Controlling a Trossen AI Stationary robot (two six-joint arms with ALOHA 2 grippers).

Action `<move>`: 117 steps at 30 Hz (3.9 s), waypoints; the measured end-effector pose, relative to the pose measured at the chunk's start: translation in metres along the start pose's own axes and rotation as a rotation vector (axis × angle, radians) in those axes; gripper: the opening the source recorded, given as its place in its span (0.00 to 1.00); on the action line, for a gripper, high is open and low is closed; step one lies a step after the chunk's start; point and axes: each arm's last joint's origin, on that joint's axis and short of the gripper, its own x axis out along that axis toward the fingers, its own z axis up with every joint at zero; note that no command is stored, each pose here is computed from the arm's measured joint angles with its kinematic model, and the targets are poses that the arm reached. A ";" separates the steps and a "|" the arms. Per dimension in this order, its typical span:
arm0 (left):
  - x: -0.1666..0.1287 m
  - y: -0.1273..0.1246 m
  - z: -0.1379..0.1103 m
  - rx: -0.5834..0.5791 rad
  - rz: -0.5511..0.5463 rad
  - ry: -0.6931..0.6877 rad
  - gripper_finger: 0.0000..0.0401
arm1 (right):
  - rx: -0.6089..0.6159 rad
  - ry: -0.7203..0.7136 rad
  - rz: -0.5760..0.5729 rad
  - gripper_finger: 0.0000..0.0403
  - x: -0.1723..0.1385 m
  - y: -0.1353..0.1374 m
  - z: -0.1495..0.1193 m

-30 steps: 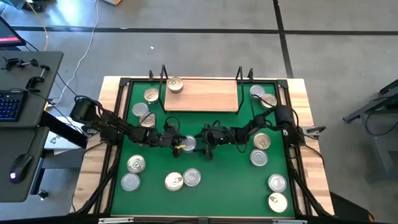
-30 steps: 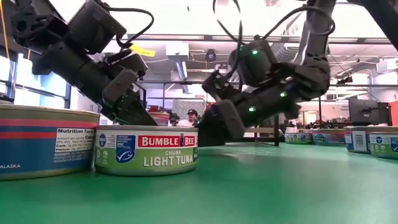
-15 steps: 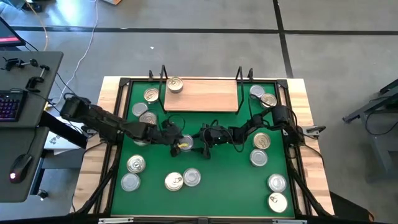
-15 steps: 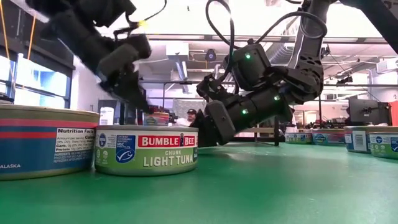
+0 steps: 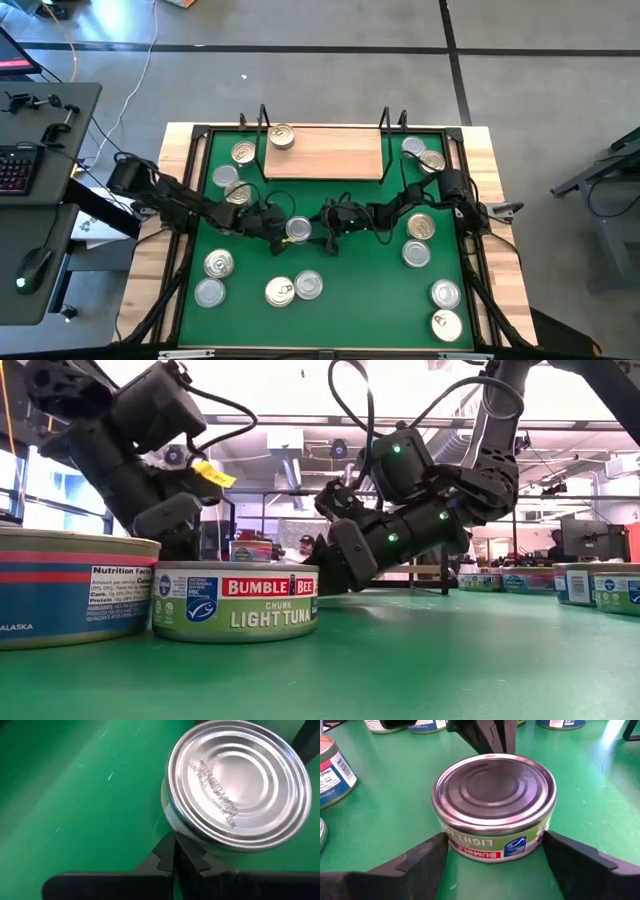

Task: Stack canned seafood by type on shelf
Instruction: Put the green white tuna can on the shelf

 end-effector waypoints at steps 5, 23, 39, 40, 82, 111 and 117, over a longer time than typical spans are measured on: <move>0.002 -0.003 0.005 -0.015 -0.004 -0.039 0.00 | 0.013 0.070 -0.009 0.77 -0.010 0.001 0.013; 0.016 -0.007 0.015 -0.030 -0.010 -0.099 0.00 | 0.012 0.264 -0.118 0.77 -0.022 0.011 0.061; 0.015 -0.007 0.013 -0.019 0.004 -0.061 0.00 | 0.042 0.369 -0.133 0.77 -0.020 0.012 0.085; 0.015 -0.007 0.012 -0.016 0.008 -0.056 0.00 | 0.055 0.367 -0.135 0.77 -0.020 0.012 0.086; 0.012 -0.019 0.008 0.065 -0.061 -0.072 0.00 | -0.344 0.372 -0.030 0.77 -0.068 0.007 0.130; -0.024 -0.009 0.015 0.149 0.193 0.009 0.00 | -0.291 0.379 -0.040 0.32 -0.031 -0.019 0.115; -0.046 -0.008 0.011 0.136 0.298 -0.070 0.00 | -0.480 0.422 -0.491 0.32 -0.068 -0.009 0.146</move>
